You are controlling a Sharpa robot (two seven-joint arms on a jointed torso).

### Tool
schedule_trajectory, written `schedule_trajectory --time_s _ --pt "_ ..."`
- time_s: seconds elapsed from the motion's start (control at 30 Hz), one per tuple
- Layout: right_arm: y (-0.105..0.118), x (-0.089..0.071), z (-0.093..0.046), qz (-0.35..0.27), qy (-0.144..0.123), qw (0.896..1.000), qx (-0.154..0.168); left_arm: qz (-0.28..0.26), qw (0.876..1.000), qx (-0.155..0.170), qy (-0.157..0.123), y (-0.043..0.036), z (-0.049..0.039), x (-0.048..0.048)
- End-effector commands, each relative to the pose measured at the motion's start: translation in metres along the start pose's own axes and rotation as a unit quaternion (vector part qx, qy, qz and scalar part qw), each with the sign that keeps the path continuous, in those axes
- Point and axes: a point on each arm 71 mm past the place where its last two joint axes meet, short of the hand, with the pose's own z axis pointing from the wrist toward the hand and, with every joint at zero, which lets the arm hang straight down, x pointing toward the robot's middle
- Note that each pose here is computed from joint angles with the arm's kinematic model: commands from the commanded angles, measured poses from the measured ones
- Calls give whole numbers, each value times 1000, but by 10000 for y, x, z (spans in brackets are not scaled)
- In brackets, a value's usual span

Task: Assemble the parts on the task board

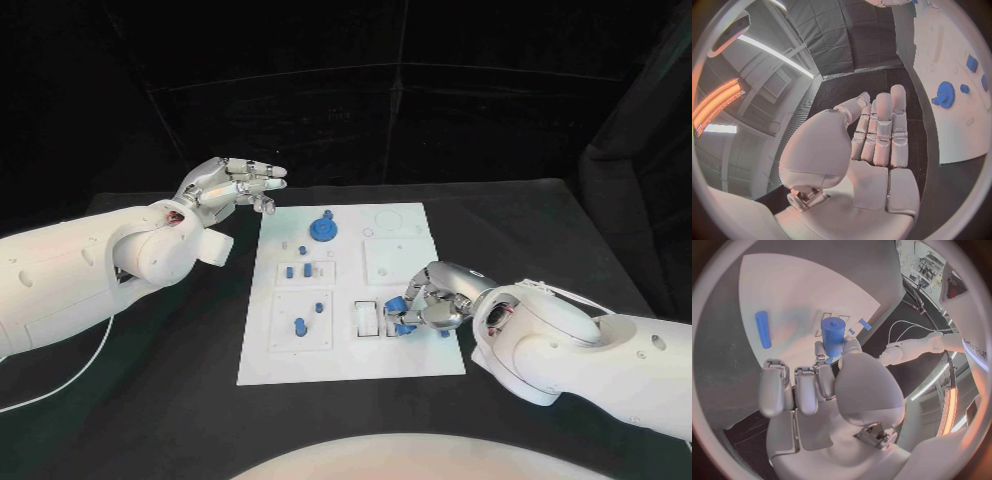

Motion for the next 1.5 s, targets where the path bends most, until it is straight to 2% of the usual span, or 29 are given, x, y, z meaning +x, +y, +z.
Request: schedule_trajectory --time_s 0.03,0.23,0.53,0.83,1.07,1.33,1.5 --pt "50 26 35 20 11 1000 3 -4 1000 3 7 -13 10 27" --pt "127 107 141 11 36 999 14 -4 1000 3 8 -14 13 37" --pt "218 197 262 0 56 998 26 -5 1000 3 9 -14 17 46" --pt "281 190 339 0 25 999 27 -5 1000 3 9 -14 19 48" --pt "310 165 347 -3 2 1000 19 -5 1000 3 8 -14 14 40" --pt "351 159 317 -11 -3 1000 5 -5 1000 2 8 -13 13 38" --pt "349 158 277 -28 6 1000 -5 -5 1000 2 8 -13 9 32"
